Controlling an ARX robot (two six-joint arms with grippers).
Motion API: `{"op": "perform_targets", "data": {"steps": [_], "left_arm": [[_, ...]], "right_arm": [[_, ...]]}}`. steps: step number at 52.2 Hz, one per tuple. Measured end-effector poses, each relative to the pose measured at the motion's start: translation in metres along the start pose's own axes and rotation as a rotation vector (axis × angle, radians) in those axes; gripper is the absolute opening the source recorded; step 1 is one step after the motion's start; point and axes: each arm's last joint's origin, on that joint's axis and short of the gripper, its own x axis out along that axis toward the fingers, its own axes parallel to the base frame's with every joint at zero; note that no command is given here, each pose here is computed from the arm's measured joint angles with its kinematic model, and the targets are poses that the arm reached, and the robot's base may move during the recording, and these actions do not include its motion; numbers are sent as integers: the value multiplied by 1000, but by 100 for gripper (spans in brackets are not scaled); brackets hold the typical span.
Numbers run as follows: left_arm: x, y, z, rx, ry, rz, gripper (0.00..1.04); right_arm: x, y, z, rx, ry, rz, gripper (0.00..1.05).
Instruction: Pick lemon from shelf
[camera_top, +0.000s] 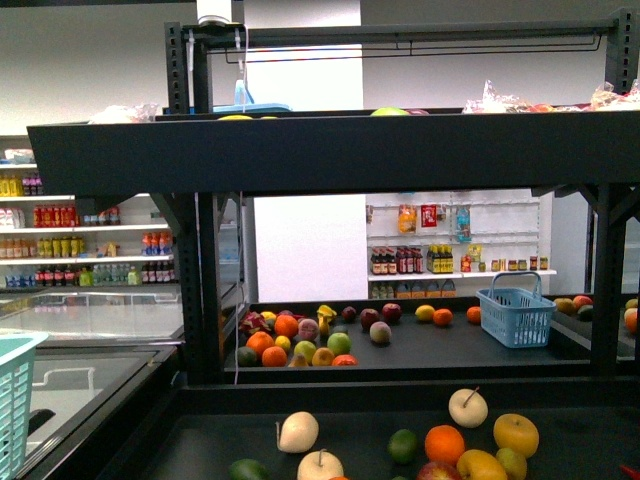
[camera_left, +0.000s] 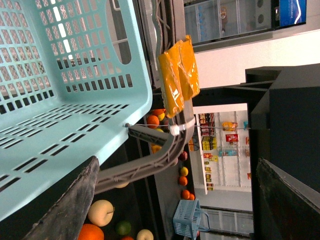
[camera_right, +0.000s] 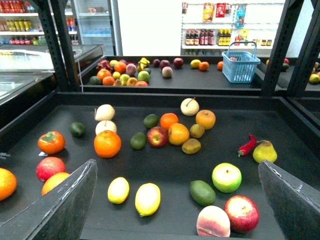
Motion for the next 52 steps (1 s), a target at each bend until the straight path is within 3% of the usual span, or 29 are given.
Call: {"op": "perform_targets", "data": {"steps": [52], "left_arm": [[97,1,26,-33,-82,2,97]], "right_arm": [[0,0,0,0,0,0,97]]}}
